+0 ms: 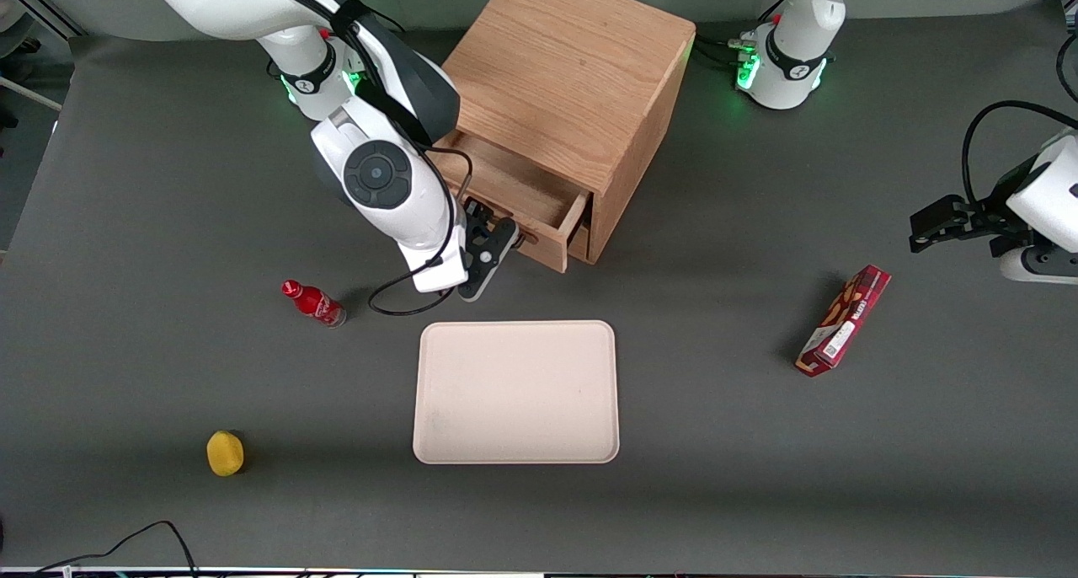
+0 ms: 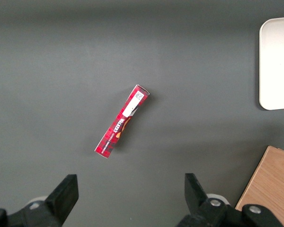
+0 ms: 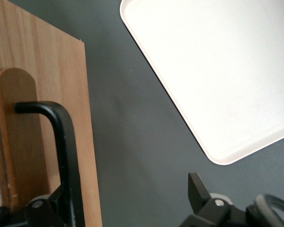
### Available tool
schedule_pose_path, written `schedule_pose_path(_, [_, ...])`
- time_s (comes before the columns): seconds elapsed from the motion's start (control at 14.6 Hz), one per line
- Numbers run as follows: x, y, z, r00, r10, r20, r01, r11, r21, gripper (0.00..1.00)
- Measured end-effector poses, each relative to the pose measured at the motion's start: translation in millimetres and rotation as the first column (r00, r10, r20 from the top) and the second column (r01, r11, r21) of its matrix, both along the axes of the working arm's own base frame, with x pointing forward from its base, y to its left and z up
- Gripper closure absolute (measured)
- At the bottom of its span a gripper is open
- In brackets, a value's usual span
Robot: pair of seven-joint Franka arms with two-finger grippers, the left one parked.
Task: Open upper drawer
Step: 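Pull the upper drawer outward by its handle with the right gripper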
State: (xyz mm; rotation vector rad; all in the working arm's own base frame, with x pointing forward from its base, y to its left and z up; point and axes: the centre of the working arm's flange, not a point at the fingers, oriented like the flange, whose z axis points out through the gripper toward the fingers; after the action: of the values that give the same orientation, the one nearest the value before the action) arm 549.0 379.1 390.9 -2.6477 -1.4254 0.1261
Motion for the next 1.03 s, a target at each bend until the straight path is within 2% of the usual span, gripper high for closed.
schedule_pose_path(1.03, [41.9,-43.6,-1.2,0.999,0.014,0.035,-0.014,1.000,-0.003,0.00])
